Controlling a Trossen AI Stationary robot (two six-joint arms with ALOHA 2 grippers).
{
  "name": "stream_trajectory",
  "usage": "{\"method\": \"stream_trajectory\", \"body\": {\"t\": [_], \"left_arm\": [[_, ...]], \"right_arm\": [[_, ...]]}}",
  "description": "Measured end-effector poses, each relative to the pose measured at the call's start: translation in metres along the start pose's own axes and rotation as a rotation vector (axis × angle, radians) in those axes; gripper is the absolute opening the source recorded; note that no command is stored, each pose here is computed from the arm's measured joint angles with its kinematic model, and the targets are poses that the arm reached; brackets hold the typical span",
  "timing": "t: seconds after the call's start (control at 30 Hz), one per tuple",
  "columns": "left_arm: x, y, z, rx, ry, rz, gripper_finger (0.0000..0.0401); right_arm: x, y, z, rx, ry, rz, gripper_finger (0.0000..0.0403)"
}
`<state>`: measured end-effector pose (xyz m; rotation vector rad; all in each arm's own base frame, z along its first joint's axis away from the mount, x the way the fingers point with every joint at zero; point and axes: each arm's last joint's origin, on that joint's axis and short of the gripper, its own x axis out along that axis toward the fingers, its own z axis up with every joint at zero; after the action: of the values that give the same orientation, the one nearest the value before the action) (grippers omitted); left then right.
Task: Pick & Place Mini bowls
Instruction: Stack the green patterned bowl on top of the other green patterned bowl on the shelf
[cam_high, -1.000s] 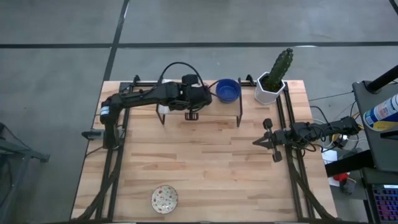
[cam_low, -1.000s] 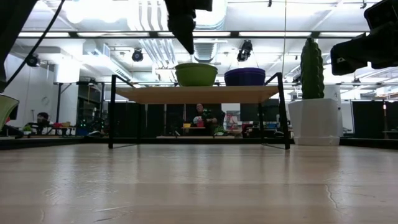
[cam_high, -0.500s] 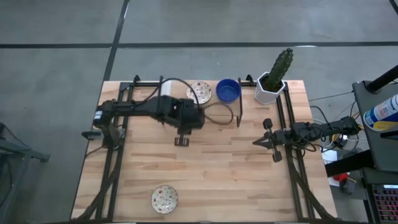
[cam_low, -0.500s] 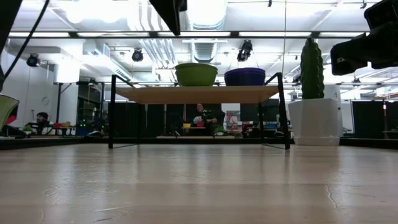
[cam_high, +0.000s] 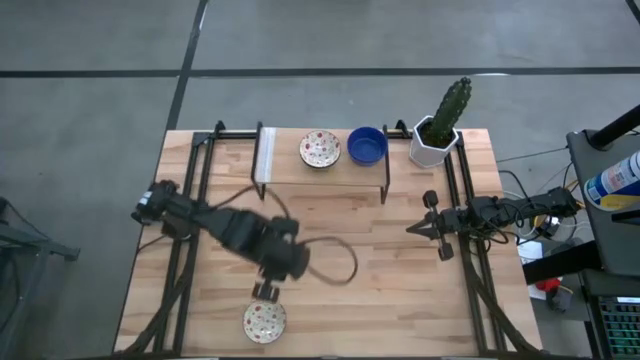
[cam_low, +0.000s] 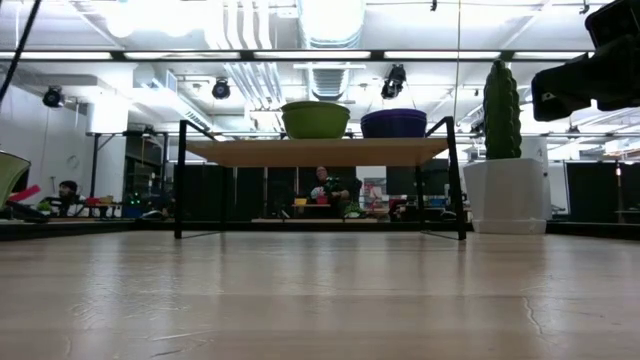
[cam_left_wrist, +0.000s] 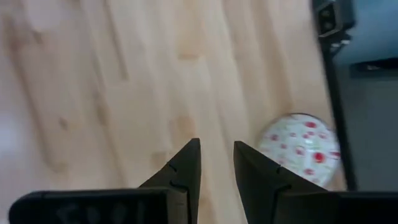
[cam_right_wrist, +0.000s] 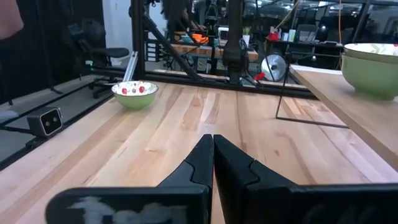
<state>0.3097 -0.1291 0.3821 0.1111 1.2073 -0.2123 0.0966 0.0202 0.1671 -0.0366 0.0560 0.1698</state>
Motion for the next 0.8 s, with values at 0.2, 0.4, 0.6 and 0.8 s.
{"method": "stream_trajectory", "body": {"t": [0.2,0.4,0.6,0.8], "left_arm": [[0.014,-0.044,-0.013,-0.039,0.039,-0.020,0.0090],[0.038,-0.075,-0.024,-0.158,0.049,-0.042,0.0090],[0.065,-0.098,-0.039,-0.213,0.059,-0.060,0.0090],[0.089,-0.120,-0.052,-0.238,0.034,-0.102,0.0090]], "right_arm": [[0.000,0.000,0.000,0.000,0.000,0.000,0.0008],[0.000,0.000,0.000,0.001,0.000,0.000,0.0008],[0.000,0.000,0.000,0.003,0.000,0.000,0.0008],[0.000,0.000,0.000,0.000,0.000,0.000,0.0008]]}}
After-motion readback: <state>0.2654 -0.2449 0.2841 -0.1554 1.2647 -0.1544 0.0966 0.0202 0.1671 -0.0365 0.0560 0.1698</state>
